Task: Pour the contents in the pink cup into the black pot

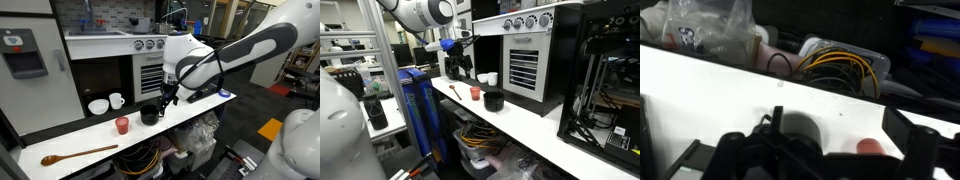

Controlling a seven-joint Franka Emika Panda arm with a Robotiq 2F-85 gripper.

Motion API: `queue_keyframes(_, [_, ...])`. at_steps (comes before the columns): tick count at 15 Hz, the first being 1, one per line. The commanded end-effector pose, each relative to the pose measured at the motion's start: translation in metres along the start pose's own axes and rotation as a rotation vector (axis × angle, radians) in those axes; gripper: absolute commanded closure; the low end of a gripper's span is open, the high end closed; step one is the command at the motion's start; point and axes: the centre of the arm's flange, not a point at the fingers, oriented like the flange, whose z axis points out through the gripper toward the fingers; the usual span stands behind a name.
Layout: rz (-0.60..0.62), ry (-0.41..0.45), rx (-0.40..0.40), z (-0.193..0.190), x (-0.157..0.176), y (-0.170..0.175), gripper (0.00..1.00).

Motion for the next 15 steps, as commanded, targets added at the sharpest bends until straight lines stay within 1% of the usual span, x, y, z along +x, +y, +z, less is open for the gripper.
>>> queue_keyframes(1, [-0.197, 0.039, -0.008, -0.004, 0.05, -0.002, 0.0])
queue_keyframes(4, [-0.357, 0.047, 0.006, -0.005, 0.08, -0.023, 0.0])
queue_keyframes(7, [-0.516, 0.028, 0.026, 0.002, 0.105, -0.061, 0.0])
queue_keyframes(9, [-0.617, 0.007, 0.026, 0.01, 0.115, -0.088, 0.0])
queue_keyframes(11, [-0.718, -0.013, 0.011, 0.017, 0.119, -0.114, 0.0])
queue_keyframes(15, [-0.908, -0.079, -0.065, 0.034, 0.122, -0.159, 0.0])
